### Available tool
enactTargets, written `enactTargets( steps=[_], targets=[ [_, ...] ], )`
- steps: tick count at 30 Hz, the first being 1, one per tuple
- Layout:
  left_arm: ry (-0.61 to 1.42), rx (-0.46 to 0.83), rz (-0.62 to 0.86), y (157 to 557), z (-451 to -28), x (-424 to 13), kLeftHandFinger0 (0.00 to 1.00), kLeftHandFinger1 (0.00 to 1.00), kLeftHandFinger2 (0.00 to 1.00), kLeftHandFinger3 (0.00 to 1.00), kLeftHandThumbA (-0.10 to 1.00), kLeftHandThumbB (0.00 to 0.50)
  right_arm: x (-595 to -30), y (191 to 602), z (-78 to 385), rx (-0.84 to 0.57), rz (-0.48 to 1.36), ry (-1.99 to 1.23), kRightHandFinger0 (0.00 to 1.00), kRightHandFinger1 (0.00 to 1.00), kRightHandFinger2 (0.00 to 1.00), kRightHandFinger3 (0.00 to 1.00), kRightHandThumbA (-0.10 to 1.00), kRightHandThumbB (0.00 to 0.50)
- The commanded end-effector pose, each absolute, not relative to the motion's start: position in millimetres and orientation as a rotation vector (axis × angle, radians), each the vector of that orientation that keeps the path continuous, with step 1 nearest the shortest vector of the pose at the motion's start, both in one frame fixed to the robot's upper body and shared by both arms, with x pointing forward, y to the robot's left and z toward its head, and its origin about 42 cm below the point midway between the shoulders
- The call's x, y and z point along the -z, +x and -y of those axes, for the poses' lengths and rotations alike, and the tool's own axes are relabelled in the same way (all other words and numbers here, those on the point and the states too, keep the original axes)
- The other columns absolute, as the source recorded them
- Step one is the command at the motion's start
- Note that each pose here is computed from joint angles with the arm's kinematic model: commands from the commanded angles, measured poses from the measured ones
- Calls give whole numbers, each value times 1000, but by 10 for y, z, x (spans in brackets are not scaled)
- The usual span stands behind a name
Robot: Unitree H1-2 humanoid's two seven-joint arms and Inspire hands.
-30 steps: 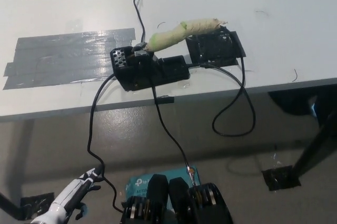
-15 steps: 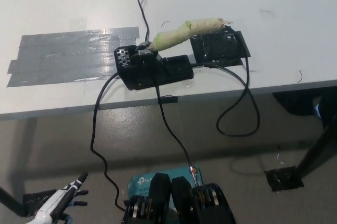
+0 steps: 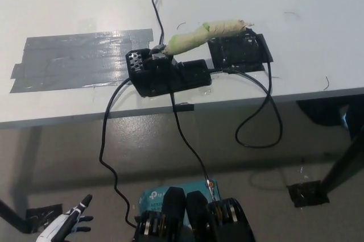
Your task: The robot uses its right hand to grab and lift the soldering gun kept on the middle of the table and puts it in its base
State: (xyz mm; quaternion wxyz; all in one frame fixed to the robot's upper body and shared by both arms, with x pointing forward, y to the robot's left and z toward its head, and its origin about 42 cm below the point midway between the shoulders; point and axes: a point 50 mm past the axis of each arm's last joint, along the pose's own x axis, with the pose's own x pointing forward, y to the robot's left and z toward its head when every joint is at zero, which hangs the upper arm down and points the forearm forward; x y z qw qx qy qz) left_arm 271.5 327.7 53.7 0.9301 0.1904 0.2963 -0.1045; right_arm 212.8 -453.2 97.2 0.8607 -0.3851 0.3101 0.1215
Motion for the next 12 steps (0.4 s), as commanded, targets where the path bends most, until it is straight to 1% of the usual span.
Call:
enactTargets(
  steps=[1,2,3,4,6,8,12],
  targets=[
    [358,199,-630,2729,-3478,-574,853,848,886,1000,1000,263,-1127,2174,4618,-317,-804,-749,762,922,1000,1000,395,204],
    [359,200,-632,2725,-3480,-569,855,848,887,1000,1000,264,-1121,2163,4616,-318,-808,-748,763,923,1000,1000,395,203],
    [385,198,-631,2721,-3484,-577,834,833,861,1000,1000,241,-1128,2143,4601,-331,-818,-751,773,939,1000,1000,409,199],
    [366,201,-632,2739,-3491,-575,819,839,862,1000,1000,230,-1125,2145,4598,-337,-810,-754,772,944,1000,1000,415,195],
    [370,201,-637,2758,-3495,-572,816,842,860,1000,1000,243,-1123,2152,4599,-341,-812,-750,798,959,1000,1000,417,191],
    [376,201,-643,2751,-3501,-560,824,844,861,1000,1000,234,-1133,2154,4581,-341,-816,-751,800,950,1000,1000,414,193],
    [387,201,-644,2692,-3509,-562,814,846,865,1000,1000,217,-1160,2160,4548,-353,-818,-758,813,966,1000,1000,429,197]
  ],
)
